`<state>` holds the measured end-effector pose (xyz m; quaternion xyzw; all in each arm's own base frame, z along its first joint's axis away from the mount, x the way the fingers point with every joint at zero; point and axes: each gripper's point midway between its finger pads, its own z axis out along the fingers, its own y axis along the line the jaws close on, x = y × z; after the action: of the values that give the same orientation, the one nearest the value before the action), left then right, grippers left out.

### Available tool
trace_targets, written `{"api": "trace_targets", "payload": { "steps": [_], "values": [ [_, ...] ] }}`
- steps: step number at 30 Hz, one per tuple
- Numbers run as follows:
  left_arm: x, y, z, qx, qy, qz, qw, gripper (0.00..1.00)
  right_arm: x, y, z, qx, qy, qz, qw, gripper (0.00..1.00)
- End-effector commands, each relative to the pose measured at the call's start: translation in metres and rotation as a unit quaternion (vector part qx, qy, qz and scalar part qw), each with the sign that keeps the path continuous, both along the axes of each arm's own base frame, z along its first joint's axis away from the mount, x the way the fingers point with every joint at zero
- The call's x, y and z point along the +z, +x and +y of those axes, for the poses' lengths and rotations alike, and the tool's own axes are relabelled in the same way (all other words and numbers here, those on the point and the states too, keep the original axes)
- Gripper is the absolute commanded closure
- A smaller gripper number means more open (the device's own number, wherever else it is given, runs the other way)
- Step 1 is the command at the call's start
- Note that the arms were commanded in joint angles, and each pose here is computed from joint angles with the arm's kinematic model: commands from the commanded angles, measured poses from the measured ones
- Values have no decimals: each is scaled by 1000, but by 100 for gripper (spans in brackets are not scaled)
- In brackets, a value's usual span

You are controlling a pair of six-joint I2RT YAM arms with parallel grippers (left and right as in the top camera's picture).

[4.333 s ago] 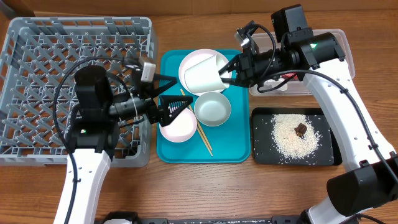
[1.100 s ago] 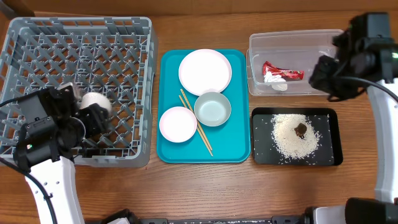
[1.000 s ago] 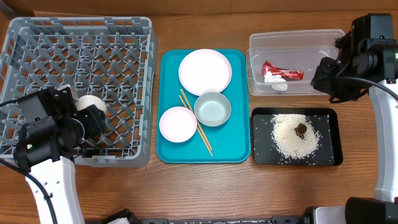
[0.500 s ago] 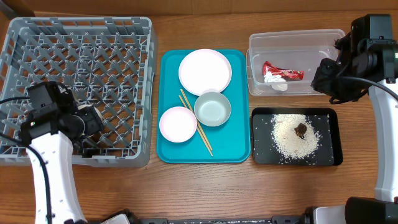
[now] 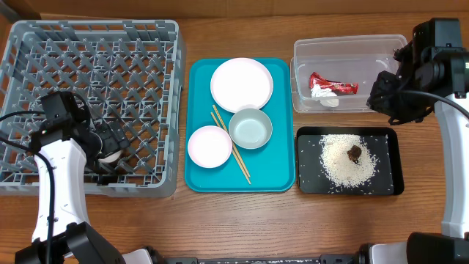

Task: Sort waste into correct bins and load items into the dishwasher
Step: 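Place the white cup in the dish rack with the left gripper, then reach the left gripper to the pink-white bowl and grasp its rim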

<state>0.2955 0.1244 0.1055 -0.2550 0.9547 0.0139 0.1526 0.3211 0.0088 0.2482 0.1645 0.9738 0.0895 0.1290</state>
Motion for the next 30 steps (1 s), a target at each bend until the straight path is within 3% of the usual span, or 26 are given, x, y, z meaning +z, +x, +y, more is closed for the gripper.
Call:
{"api": "trace_targets", "payload": {
  "steps": [1,9,14,20,25,30],
  "values": [
    [22,19,-4,-5,-22,-42,999,0,2,1,-1,2,-4,-6,1000,71],
    [106,60,-50,-83,-108,-175,975,0,2,0,-1,2,-4,-2,1000,71],
    [130,65,-95,-161,-99,-200,961,0,2,-2,-1,2,-4,1,1000,70],
    [113,51,-172,-265,-114,-143,947,0,1,-5,-1,2,-4,7,1000,69],
    [83,34,-211,-324,-71,-67,941,0,0,-7,-1,2,-3,13,1000,69],
    [52,23,-253,-388,-41,-10,921,0,1,-5,-1,2,-4,8,1000,63]
  ]
}}
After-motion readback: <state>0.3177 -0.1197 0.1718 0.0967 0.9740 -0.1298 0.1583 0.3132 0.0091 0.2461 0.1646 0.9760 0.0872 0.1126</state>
